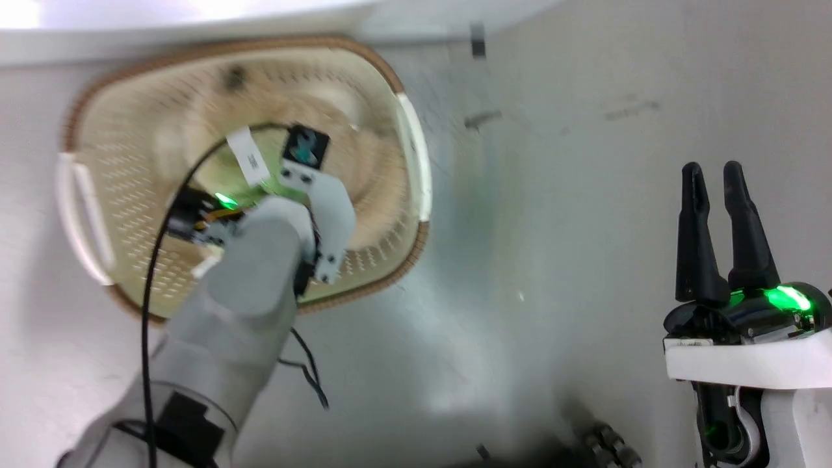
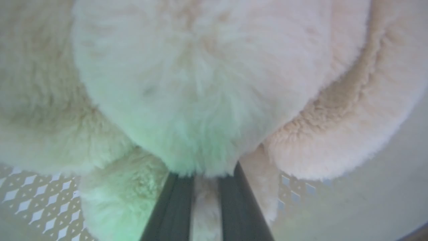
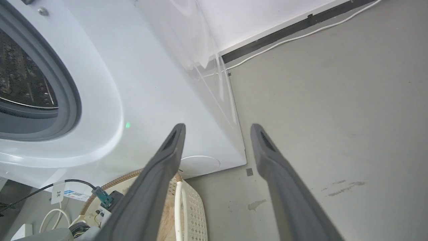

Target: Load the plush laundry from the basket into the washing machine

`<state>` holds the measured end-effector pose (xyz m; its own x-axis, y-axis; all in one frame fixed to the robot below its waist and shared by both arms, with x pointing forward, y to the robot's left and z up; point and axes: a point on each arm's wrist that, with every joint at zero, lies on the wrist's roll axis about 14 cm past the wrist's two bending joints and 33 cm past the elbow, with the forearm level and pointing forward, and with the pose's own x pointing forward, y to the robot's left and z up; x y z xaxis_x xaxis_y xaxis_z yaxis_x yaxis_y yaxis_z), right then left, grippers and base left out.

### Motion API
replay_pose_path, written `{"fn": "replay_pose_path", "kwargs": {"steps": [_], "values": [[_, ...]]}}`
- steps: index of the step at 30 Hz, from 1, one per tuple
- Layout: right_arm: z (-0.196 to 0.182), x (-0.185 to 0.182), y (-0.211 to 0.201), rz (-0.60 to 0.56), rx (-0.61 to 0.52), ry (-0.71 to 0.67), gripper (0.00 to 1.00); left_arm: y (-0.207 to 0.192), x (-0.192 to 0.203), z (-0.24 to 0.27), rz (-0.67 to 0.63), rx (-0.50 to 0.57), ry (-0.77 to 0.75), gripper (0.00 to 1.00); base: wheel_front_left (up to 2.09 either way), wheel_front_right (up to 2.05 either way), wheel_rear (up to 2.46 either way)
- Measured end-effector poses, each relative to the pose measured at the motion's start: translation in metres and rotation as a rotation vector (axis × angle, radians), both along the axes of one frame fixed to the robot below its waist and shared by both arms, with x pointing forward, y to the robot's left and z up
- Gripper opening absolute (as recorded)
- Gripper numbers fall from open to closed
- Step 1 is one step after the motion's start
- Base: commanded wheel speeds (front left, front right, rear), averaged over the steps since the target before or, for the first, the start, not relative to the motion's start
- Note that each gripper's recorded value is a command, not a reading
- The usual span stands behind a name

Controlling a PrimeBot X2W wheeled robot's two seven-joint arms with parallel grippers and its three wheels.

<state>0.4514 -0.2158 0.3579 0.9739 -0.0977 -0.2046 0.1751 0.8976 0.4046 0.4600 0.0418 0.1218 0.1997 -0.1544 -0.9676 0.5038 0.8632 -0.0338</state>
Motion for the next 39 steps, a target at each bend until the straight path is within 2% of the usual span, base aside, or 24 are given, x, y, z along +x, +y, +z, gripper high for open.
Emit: {"fn": "replay_pose_path", "kwargs": {"steps": [8, 22, 33, 39], "values": [[0.041, 0.005, 0.018, 0.057, -0.011, -0.102, 1.00, -0.006, 0.008, 0.071, 0.081, -0.157, -0.171, 0.00, 0.00, 0.00, 0.00], [0.101, -0.024, 0.058, 0.165, 0.005, -0.215, 1.00, 0.032, 0.003, 0.201, 0.338, -0.361, -0.539, 0.00, 0.00, 0.00, 0.00], [0.143, -0.048, 0.076, 0.219, 0.008, -0.312, 1.00, 0.060, 0.004, 0.300, 0.473, -0.481, -0.901, 0.00, 0.00, 0.00, 0.00], [0.152, -0.059, 0.071, 0.206, 0.000, -0.330, 1.00, 0.071, 0.014, 0.342, 0.507, -0.526, -1.046, 0.00, 0.00, 0.00, 0.00]]}}
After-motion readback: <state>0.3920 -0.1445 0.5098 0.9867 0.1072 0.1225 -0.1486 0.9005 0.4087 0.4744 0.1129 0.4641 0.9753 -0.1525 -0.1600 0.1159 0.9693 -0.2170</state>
